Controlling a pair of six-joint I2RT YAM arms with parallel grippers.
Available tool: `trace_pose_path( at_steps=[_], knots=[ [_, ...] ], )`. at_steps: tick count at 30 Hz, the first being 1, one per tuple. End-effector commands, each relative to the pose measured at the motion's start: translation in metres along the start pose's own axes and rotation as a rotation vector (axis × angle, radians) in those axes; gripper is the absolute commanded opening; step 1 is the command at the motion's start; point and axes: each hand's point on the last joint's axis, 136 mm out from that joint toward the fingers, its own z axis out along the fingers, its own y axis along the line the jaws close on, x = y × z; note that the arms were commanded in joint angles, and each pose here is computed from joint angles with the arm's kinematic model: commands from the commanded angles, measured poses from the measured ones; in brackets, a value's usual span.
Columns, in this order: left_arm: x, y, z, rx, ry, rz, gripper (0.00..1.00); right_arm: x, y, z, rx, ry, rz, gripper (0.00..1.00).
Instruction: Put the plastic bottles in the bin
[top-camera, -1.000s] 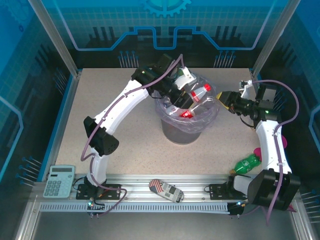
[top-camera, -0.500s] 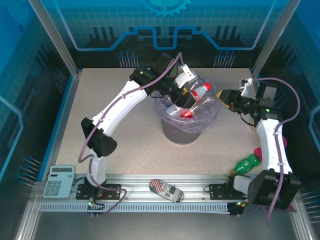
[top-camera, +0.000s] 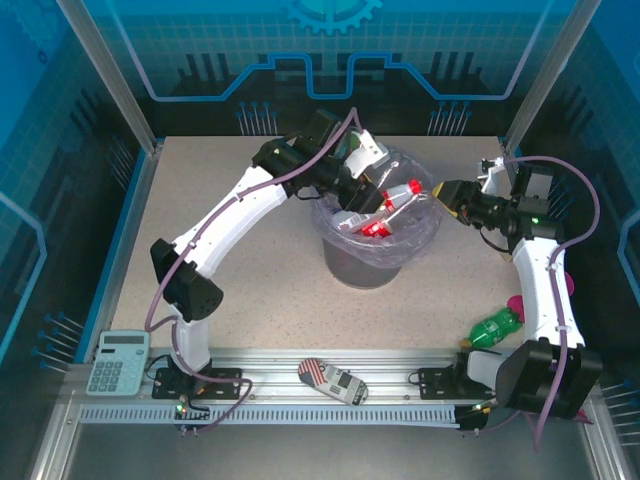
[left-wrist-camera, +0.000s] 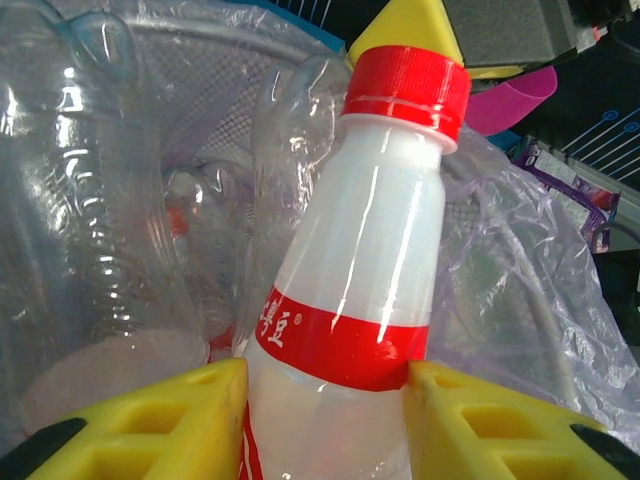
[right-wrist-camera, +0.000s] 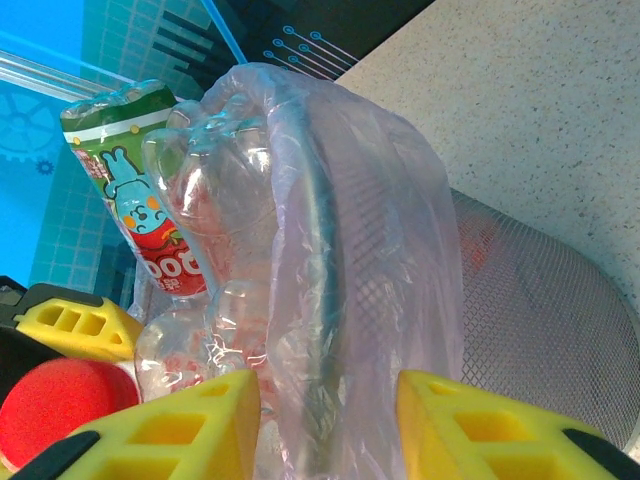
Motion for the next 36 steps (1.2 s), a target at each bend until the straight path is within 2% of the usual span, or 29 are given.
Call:
trace_pose_path(
  at_steps=[1,6,12,18,21,24,27,31,36],
  knots=[
    [0.023,0.001,0.002,-0.022,0.061,-0.047,0.42,0.006,0.004,0.004,-0.006,0.024,-0.018,0.41],
    [0.020,0.004,-0.001,-0.029,0.039,-0.060,0.42,0.006,0.006,0.007,-0.011,0.032,-0.020,0.41],
    [-0.014,0.005,-0.027,-0.024,-0.094,-0.077,0.56,0.001,0.014,0.008,-0.017,0.025,-0.032,0.42],
    [-0.038,0.011,-0.057,-0.044,-0.206,-0.097,0.65,-0.002,0.016,0.009,-0.013,0.021,-0.021,0.41],
    [-0.049,0.028,-0.081,-0.079,-0.299,-0.164,0.71,0.002,0.012,0.013,-0.005,0.034,-0.012,0.40],
    [-0.051,0.055,-0.109,-0.116,-0.397,-0.269,0.72,0.006,0.010,0.017,-0.002,0.041,-0.005,0.39],
    [-0.042,0.073,-0.135,-0.155,-0.464,-0.330,0.74,0.010,0.009,0.023,-0.009,0.049,0.010,0.37],
    [-0.017,0.095,-0.156,-0.256,-0.483,-0.381,0.75,0.017,0.010,0.035,-0.012,0.075,0.009,0.36],
    [0.043,0.132,-0.180,-0.478,-0.449,-0.499,0.75,0.023,0.013,0.050,-0.014,0.102,0.008,0.36]
  ],
)
